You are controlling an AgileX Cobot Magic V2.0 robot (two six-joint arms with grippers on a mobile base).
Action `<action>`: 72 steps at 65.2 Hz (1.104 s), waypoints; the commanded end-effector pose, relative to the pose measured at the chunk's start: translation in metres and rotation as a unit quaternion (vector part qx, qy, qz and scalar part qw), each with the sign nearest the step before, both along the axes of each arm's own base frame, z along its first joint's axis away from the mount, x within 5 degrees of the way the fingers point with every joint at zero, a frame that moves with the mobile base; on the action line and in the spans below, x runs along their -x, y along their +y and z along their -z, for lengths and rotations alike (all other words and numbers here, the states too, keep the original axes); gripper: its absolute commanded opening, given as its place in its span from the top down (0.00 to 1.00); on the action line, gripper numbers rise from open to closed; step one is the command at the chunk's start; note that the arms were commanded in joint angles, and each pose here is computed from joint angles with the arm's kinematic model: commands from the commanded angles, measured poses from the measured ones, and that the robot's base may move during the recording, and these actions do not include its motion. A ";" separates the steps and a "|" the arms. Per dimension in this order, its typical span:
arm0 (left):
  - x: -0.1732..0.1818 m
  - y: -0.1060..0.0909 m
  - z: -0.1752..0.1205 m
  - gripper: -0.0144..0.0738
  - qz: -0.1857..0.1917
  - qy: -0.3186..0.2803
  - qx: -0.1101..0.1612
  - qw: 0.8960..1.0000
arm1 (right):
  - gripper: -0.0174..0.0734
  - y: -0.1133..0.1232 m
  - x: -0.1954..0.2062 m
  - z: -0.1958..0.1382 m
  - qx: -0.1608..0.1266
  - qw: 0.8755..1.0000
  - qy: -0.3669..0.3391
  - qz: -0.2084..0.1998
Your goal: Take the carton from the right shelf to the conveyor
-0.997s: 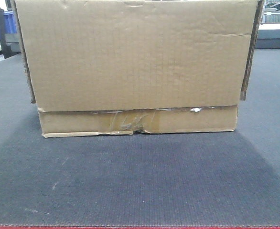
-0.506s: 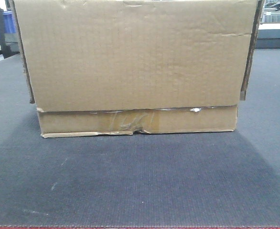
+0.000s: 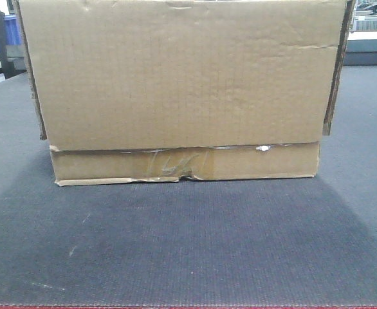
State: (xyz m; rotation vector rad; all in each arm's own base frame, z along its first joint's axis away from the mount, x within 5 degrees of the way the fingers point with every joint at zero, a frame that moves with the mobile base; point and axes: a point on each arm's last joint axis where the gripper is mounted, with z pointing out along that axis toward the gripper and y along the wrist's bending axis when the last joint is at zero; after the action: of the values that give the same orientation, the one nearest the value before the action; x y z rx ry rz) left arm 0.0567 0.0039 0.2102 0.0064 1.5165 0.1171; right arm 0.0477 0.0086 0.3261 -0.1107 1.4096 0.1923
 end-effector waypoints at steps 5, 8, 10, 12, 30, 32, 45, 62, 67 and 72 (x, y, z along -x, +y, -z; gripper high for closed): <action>0.001 0.000 -0.002 0.81 -0.001 -0.013 0.000 1.000 | 0.89 0.000 0.001 -0.002 0.006 1.000 -0.015 0.003; 0.001 0.000 -0.002 0.81 -0.001 -0.013 0.000 1.000 | 0.89 0.000 0.001 -0.003 0.007 1.000 -0.017 0.003; 0.001 0.000 -0.002 0.81 -0.001 -0.013 0.000 1.000 | 0.89 -0.001 0.001 -0.002 0.011 1.000 -0.016 0.005; 0.001 0.000 -0.002 0.81 -0.001 -0.013 0.000 1.000 | 0.89 -0.001 0.001 -0.002 0.012 1.000 -0.017 0.007; 0.001 0.000 -0.002 0.81 -0.001 -0.013 0.000 1.000 | 0.89 -0.005 -0.010 0.032 0.010 0.997 0.034 0.071; 0.001 0.000 -0.002 0.81 -0.001 -0.013 0.000 1.000 | 0.89 -0.006 -0.011 0.038 0.008 0.996 0.033 0.079; 0.001 0.000 -0.002 0.81 -0.001 -0.013 0.000 1.000 | 0.89 -0.009 -0.010 0.094 0.008 0.994 0.044 0.100; 0.001 0.000 -0.002 0.81 -0.001 -0.013 0.000 1.000 | 0.89 -0.009 -0.009 0.117 0.010 0.993 0.056 0.100; 0.001 0.000 -0.002 0.81 -0.001 -0.013 0.000 1.000 | 0.89 -0.009 -0.009 0.116 0.009 0.994 0.051 0.100; 0.001 0.000 -0.002 0.81 -0.001 -0.013 0.000 1.000 | 0.89 -0.009 -0.009 0.115 0.009 0.994 0.047 0.101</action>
State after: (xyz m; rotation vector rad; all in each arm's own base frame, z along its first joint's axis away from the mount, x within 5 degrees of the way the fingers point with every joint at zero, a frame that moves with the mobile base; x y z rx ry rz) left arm 0.0567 0.0039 0.2102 0.0064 1.5154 0.1172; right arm 0.0571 0.0002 0.2075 0.0274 1.5485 0.0290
